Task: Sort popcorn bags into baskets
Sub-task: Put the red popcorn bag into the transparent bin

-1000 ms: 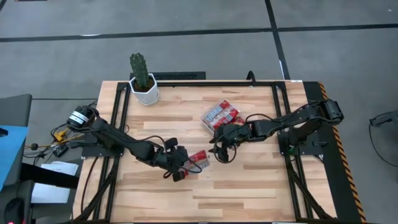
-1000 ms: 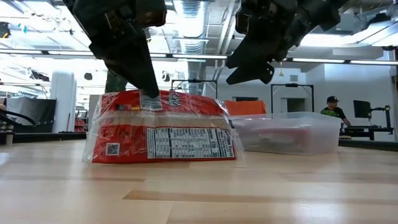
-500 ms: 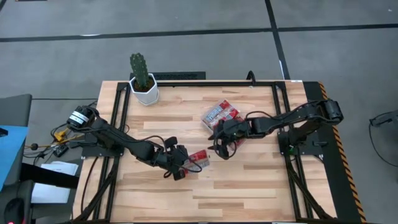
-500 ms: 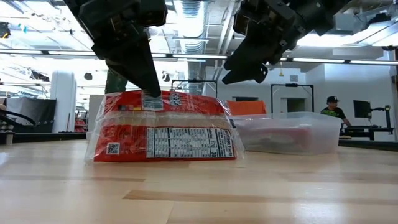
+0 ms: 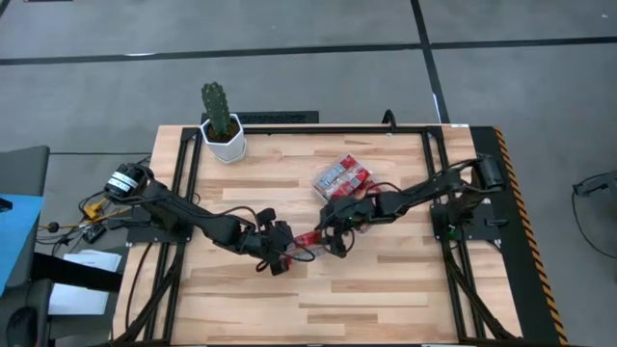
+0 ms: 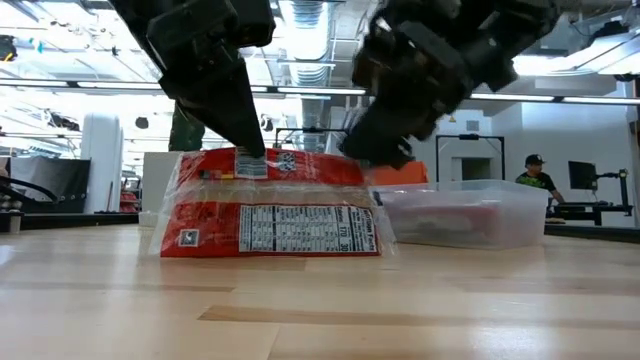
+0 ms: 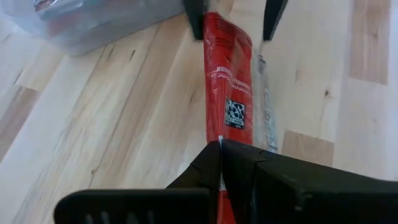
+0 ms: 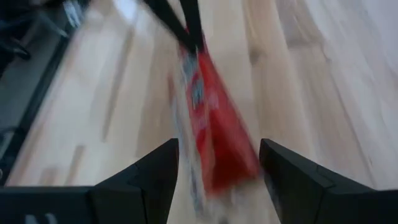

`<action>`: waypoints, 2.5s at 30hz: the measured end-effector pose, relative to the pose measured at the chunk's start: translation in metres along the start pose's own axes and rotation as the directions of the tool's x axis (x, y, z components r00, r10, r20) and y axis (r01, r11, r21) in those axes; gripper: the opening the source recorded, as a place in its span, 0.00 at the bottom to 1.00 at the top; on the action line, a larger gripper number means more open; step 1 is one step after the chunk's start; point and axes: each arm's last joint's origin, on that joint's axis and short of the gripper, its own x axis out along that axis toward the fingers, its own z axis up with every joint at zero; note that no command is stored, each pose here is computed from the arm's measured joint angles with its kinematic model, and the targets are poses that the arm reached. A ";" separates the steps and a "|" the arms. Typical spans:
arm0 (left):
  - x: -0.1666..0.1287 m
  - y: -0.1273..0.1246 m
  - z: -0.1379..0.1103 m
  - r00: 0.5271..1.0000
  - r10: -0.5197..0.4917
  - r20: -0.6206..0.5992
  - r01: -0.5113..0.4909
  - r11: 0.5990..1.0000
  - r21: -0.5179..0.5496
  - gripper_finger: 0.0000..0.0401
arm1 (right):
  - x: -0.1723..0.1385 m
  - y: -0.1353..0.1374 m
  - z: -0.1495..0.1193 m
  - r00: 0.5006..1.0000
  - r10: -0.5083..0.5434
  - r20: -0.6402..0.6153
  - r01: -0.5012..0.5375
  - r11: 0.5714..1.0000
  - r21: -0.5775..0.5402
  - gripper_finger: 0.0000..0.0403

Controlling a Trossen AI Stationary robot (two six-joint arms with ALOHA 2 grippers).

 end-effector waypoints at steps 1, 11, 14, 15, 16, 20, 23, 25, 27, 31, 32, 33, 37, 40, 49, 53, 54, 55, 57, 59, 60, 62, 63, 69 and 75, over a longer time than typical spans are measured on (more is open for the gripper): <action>0.000 0.000 0.000 1.000 -0.001 0.002 0.001 1.000 -0.001 0.00 | 0.003 0.001 0.003 1.000 0.008 0.014 -0.008 1.000 -0.009 0.61; 0.001 0.001 0.000 1.000 0.008 -0.004 -0.008 1.000 0.002 0.00 | 0.013 -0.009 -0.003 0.997 0.054 -0.058 -0.053 0.999 0.003 0.59; 0.001 0.002 0.000 1.000 0.013 0.000 -0.013 1.000 0.002 0.00 | 0.013 -0.008 -0.005 0.995 0.060 -0.080 -0.061 0.998 -0.002 0.51; 0.001 0.002 0.000 1.000 0.019 0.002 -0.019 1.000 0.002 0.00 | 0.013 -0.008 -0.006 0.994 0.058 -0.089 -0.059 0.998 -0.002 0.47; 0.001 0.002 0.000 1.000 0.027 0.006 -0.027 1.000 0.001 0.00 | 0.013 -0.009 -0.007 0.994 0.056 -0.096 -0.057 0.998 -0.002 0.41; 0.001 0.002 0.002 0.999 0.039 0.028 -0.039 0.999 -0.007 0.00 | 0.013 -0.009 -0.007 0.992 0.068 -0.103 -0.070 0.997 -0.017 0.16; 0.001 0.001 0.003 0.998 0.037 0.041 -0.036 0.999 -0.014 0.00 | 0.013 -0.009 -0.006 0.991 0.084 -0.103 -0.086 0.996 -0.017 0.03; 0.000 0.001 0.004 0.998 0.045 0.049 -0.044 0.999 -0.024 0.00 | 0.012 -0.011 -0.006 0.991 0.085 -0.103 -0.086 0.996 -0.002 0.04; -0.001 0.002 0.004 0.998 0.044 0.050 -0.043 0.999 -0.024 0.00 | 0.010 -0.013 -0.004 0.990 0.096 -0.107 -0.094 0.995 0.020 0.03; -0.017 0.005 0.019 0.997 0.029 0.066 -0.028 0.999 -0.014 0.03 | -0.003 -0.021 0.005 0.985 0.143 -0.099 -0.139 0.989 0.049 0.02; -0.023 0.006 0.024 0.997 0.030 0.076 -0.030 1.000 -0.010 0.05 | -0.008 -0.024 0.008 0.983 0.155 -0.097 -0.149 0.987 0.059 0.02; -0.030 0.008 0.029 0.996 0.032 0.086 -0.032 0.999 -0.006 0.07 | -0.014 -0.028 0.011 0.982 0.160 -0.096 -0.154 0.986 0.071 0.02; -0.054 0.017 0.048 0.988 0.064 0.142 -0.063 0.998 -0.018 0.17 | -0.048 -0.045 0.026 0.981 0.182 -0.069 -0.174 0.979 0.110 0.01; -0.071 0.025 0.057 0.974 0.116 0.196 -0.107 0.993 -0.051 0.23 | -0.085 -0.058 0.041 0.981 0.190 -0.035 -0.185 0.976 0.112 0.01; -0.082 0.041 0.059 0.965 0.181 0.189 -0.171 0.983 -0.066 0.28 | -0.185 -0.095 0.047 0.948 0.082 -0.307 -0.058 0.995 0.084 0.02; -0.078 0.044 0.058 0.969 0.188 0.163 -0.180 0.982 -0.060 0.28 | -0.204 -0.107 0.046 0.912 0.131 -0.388 -0.092 0.989 0.119 0.01; -0.077 0.045 0.058 0.969 0.187 0.161 -0.178 0.982 -0.063 0.28 | -0.207 -0.110 0.047 0.903 0.146 -0.404 -0.102 0.987 0.127 0.01; -0.077 0.046 0.059 0.969 0.187 0.159 -0.179 0.982 -0.066 0.28 | -0.210 -0.112 0.047 0.893 0.157 -0.422 -0.107 0.984 0.141 0.01; -0.076 0.049 0.059 0.969 0.195 0.151 -0.187 0.980 -0.069 0.28 | -0.216 -0.118 0.046 0.870 0.184 -0.457 -0.112 0.977 0.180 0.03; -0.075 0.050 0.059 0.968 0.201 0.149 -0.192 0.979 -0.072 0.28 | -0.218 -0.123 0.043 0.841 0.216 -0.496 -0.121 0.968 0.218 0.03; -0.075 0.051 0.060 0.969 0.201 0.147 -0.192 0.979 -0.072 0.28 | -0.217 -0.126 0.040 0.822 0.232 -0.520 -0.123 0.964 0.236 0.03; -0.074 0.052 0.060 0.970 0.196 0.142 -0.188 0.980 -0.069 0.28 | -0.213 -0.131 0.035 0.780 0.269 -0.565 -0.137 0.954 0.266 0.02; -0.074 0.053 0.060 0.971 0.196 0.140 -0.188 0.980 -0.069 0.28 | -0.209 -0.132 0.034 0.764 0.287 -0.578 -0.150 0.950 0.274 0.02; -0.072 0.057 0.062 0.966 0.219 0.139 -0.210 0.975 -0.071 0.28 | -0.187 -0.141 0.033 0.741 0.301 -0.600 -0.180 0.950 0.254 0.05; -0.071 0.061 0.063 0.963 0.231 0.137 -0.224 0.972 -0.064 0.28 | -0.171 -0.146 0.025 0.645 0.241 -0.726 -0.085 0.966 0.246 0.14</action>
